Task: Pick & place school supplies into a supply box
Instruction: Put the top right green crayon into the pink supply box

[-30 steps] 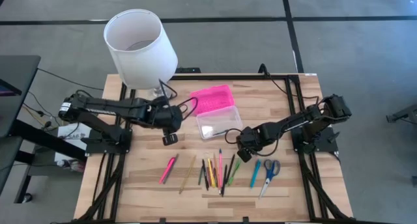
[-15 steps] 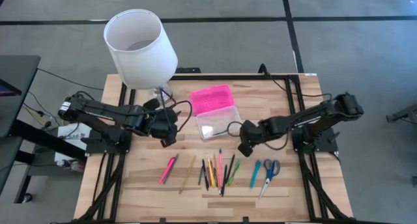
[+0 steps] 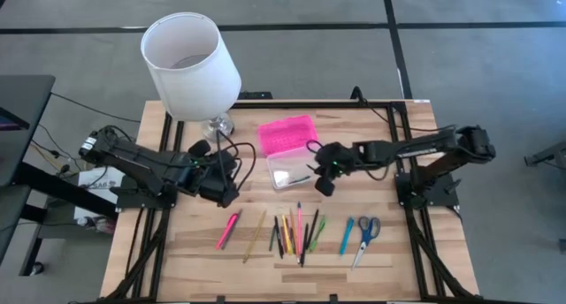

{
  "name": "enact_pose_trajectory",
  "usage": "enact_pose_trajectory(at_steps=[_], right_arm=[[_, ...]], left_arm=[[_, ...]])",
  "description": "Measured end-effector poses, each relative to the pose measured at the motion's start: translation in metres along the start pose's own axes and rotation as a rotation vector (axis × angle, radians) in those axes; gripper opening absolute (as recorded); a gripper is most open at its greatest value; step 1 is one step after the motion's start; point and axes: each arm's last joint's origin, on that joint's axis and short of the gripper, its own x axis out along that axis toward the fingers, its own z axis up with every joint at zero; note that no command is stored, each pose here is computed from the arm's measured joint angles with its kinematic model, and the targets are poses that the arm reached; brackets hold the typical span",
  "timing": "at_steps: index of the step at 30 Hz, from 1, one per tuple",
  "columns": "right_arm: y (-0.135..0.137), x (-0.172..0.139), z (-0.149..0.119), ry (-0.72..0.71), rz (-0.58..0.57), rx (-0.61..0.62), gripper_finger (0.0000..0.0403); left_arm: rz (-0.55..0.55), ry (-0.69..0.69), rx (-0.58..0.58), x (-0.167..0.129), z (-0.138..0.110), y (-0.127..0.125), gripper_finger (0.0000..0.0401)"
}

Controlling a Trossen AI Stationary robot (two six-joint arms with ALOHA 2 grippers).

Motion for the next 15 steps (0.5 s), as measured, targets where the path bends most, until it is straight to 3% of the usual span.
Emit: enact_pose_trajectory(at_steps=[8, 15], right_arm=[[-0.006, 0.027, 0.041, 0.034, -0.025, -0.247, 0.0001], [-0.014, 0.049, 0.061, 0.173, -0.030, -0.371, 0.0011]], left_arm=[[-0.029, -0.009, -0.026, -0.004, -0.004, -0.006, 0.0146], [-0.040, 0.006, -0.120, -0.007, -0.008, -0.008, 0.0146]])
